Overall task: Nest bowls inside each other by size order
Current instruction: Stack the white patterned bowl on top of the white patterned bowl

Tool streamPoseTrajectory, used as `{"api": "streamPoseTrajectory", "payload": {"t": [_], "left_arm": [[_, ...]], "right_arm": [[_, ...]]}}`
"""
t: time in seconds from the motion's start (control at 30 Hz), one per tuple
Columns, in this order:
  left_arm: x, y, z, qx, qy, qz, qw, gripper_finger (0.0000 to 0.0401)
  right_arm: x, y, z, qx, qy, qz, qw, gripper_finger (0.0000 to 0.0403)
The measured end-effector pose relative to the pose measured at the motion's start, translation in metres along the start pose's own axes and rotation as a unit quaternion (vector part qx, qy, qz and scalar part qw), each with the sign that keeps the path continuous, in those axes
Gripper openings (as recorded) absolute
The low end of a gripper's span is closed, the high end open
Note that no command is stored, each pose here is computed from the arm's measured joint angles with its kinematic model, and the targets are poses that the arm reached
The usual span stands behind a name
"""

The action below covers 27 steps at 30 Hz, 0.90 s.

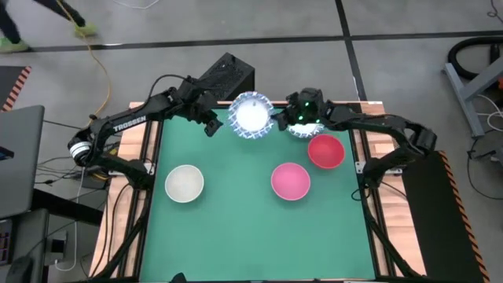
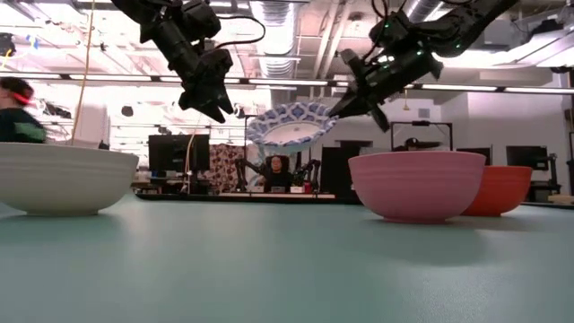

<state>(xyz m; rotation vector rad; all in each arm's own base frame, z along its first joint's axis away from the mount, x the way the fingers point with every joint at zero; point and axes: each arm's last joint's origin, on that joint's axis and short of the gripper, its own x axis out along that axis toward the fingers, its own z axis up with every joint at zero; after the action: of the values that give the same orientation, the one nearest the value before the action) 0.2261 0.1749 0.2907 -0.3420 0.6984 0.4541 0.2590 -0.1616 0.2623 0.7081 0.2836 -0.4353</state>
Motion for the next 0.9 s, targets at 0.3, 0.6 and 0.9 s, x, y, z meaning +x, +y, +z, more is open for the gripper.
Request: {"api": "streamPoseTrajectory", "payload": {"t": [0.3,0.6,0.9], "left_arm": [[-0.006,-0.002,-0.006,0.003,0.027,-0.013,1.000,0.0224],[-0.007,-0.003,-0.012,0.009,0.055,-0.027,0.998,0.0224],[-0.006,-0.005,-0.007,0.010,0.031,-0.033,0.999,0.0224]], "right_arm": [[-0.063,-0.022,0.027,0.032,-0.045,-0.069,0.996,0.0003],[-0.139,-0.048,0.008,0.085,-0.138,-0.080,0.983,0.0003],[-0.149,-0.085,-0.047,0.191,-0.124,-0.103,0.968,0.0002]]}}
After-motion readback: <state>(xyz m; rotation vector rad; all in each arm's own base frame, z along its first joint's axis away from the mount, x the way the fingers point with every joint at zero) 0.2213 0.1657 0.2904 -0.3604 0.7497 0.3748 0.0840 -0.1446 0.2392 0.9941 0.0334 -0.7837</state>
